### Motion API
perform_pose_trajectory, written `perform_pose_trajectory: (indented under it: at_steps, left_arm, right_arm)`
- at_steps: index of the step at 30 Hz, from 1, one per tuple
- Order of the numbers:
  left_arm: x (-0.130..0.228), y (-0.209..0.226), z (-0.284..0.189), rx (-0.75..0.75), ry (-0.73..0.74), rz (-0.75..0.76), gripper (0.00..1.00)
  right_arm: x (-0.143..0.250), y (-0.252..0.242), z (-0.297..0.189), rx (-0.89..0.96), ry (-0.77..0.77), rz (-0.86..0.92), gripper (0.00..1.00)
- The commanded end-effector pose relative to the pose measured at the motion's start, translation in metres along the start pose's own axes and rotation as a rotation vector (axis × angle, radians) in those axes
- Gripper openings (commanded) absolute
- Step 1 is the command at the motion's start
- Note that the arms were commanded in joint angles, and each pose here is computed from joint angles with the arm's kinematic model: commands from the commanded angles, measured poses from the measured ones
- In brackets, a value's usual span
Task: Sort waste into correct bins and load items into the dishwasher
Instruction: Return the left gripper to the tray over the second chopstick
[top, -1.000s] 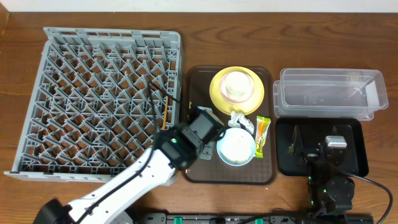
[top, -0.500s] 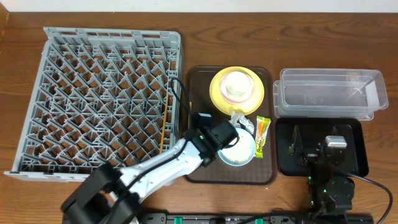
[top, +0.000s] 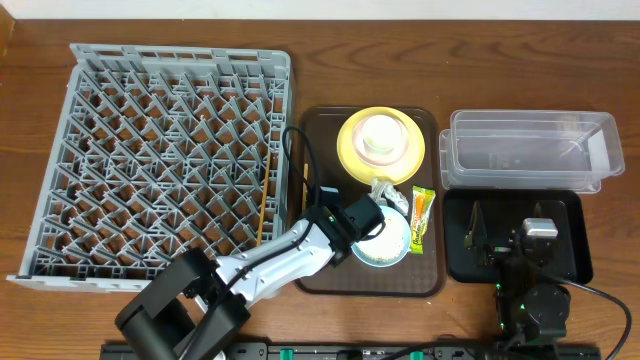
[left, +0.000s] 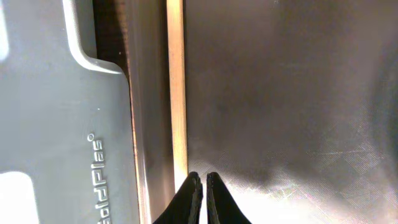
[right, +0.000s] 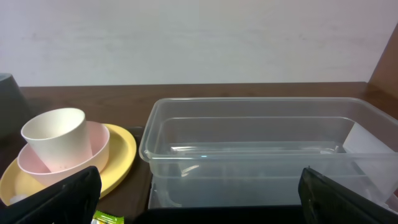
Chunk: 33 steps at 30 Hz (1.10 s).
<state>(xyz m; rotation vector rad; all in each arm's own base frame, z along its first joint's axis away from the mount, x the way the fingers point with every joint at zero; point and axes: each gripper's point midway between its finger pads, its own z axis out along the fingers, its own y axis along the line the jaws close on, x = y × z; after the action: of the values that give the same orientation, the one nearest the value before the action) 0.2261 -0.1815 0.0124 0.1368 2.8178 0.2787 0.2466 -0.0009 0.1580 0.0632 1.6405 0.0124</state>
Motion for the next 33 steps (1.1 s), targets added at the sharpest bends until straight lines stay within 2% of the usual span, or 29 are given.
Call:
perform_pose_trajectory:
  at_steps: [1, 33]
  left_arm:
    - [0.0004, 0.0081, 0.0023, -0.043, -0.017, -0.007, 0.08]
    - [0.0063, 0.0132, 0.0109, -0.057, -0.024, -0.016, 0.08]
  right_arm:
    - [0.0007, -0.0018, 0.0, 0.011, 0.001, 0.013, 0.99]
    - [0.0007, -0.0018, 0.0, 0.011, 0.001, 0.013, 0.99]
